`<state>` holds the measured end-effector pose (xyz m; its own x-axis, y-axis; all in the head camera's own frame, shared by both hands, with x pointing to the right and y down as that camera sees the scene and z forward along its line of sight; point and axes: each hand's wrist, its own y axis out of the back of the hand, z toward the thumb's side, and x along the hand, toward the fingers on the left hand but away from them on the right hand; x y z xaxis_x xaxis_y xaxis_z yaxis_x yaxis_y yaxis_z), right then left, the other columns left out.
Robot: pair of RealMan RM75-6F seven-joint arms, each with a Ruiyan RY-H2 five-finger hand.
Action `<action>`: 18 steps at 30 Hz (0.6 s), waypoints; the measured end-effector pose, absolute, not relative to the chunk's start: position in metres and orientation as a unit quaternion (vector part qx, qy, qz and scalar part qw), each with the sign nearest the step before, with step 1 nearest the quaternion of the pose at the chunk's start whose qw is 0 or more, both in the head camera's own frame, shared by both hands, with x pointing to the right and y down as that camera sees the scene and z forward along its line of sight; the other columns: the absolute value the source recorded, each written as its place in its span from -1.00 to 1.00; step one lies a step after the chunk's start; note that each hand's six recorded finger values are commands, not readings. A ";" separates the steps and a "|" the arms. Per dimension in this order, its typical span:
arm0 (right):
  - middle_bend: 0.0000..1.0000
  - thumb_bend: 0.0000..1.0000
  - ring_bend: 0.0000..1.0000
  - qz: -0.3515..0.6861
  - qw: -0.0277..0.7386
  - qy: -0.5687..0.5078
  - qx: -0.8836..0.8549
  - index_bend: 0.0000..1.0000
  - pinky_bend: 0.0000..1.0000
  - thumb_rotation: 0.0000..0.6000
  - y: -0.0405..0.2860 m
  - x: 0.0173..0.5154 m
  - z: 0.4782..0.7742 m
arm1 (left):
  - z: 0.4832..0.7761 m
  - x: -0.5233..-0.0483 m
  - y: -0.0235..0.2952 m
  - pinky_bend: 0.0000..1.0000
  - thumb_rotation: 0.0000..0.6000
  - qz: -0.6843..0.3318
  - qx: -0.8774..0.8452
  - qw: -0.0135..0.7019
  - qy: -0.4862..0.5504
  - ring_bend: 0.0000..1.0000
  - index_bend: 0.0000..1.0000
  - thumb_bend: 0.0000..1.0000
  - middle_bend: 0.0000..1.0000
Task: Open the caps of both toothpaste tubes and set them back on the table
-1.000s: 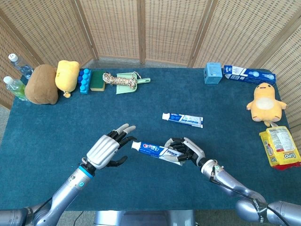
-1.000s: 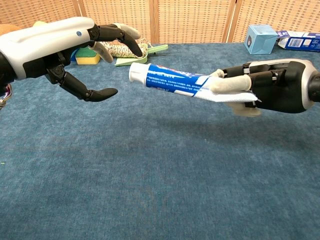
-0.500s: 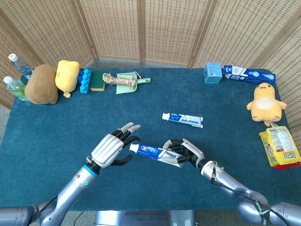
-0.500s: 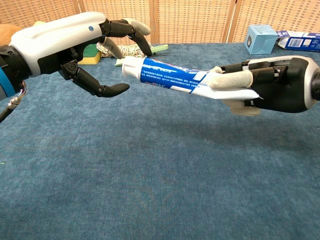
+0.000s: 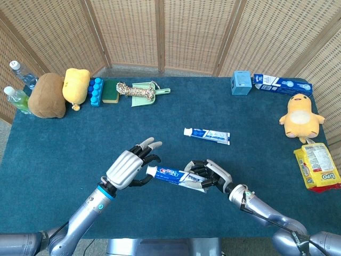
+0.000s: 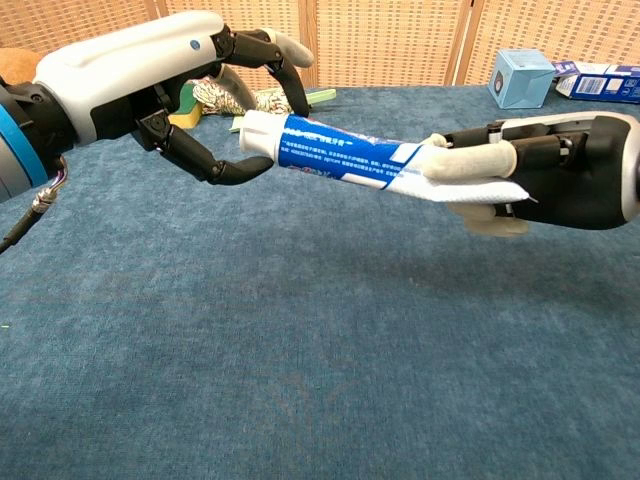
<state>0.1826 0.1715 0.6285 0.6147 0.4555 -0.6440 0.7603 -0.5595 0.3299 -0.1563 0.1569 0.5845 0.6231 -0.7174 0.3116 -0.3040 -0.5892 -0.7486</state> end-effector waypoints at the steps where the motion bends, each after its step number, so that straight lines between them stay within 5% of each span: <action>1: 0.49 0.28 0.51 -0.252 0.302 0.359 0.846 0.78 0.74 1.00 0.172 0.183 0.628 | 0.584 -0.156 0.157 -0.50 1.00 -0.308 -0.836 0.336 0.307 -0.84 -0.24 -0.37 -0.68; 18: 0.49 0.28 0.51 -0.253 0.311 0.371 0.838 0.78 0.74 1.00 0.170 0.193 0.631 | 0.584 -0.162 0.154 -0.48 1.00 -0.311 -0.830 0.340 0.315 -0.79 0.05 -0.34 -0.59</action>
<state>0.1930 0.1698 0.6309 0.5965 0.4649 -0.6543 0.7791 -0.5311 0.3329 -0.1619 0.1537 0.5840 0.6083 -0.7344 0.3010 -0.3120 -0.5700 -0.7601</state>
